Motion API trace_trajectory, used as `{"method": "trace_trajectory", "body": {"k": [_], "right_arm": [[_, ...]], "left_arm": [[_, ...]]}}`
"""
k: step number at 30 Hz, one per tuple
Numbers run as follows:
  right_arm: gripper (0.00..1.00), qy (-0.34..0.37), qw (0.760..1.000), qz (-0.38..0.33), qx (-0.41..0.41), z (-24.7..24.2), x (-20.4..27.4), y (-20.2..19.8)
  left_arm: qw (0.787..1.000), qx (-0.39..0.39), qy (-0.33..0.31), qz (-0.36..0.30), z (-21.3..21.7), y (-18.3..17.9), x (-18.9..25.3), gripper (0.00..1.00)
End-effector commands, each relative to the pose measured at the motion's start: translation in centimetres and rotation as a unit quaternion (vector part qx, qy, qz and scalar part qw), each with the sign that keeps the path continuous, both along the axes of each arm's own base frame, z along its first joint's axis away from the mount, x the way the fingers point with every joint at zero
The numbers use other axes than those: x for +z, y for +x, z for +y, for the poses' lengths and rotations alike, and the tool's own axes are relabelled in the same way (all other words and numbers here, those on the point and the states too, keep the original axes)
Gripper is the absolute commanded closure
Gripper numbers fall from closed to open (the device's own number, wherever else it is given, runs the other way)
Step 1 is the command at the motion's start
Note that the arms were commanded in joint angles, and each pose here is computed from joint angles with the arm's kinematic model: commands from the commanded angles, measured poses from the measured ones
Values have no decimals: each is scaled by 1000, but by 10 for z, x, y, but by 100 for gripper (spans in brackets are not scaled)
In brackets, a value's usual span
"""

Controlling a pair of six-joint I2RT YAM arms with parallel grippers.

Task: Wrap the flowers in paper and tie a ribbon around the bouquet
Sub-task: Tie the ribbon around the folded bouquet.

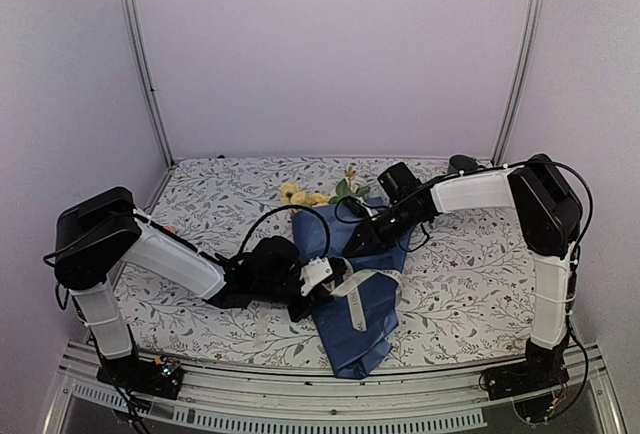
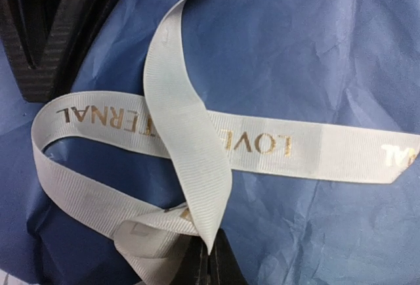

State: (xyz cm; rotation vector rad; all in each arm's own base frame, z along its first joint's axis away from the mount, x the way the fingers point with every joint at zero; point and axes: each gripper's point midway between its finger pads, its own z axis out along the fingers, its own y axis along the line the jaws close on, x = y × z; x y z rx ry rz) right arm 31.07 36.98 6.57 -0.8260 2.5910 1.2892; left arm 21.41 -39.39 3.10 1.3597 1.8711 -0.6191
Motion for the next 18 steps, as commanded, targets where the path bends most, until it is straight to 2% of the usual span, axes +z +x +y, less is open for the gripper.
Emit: {"method": "trace_trajectory", "body": {"k": [1,4,9,16,18], "right_arm": [[71,47,997,-23,57,8,2,-12],[61,66,995,-30,70,10,4,-15],[54,99,990,-30,91,11,14,-25],[52,110,988,-40,96,8,8,-32],[57,99,991,-40,83,7,0,-27]], "left_arm": [[1000,-4,-10,-1,2,3,9,100],[1000,-5,-6,0,2,3,8,100],[1000,2,-2,1,-1,9,7,100],[1000,15,-10,-6,-4,20,15,100],[1000,14,-9,-5,-4,20,15,100]]}}
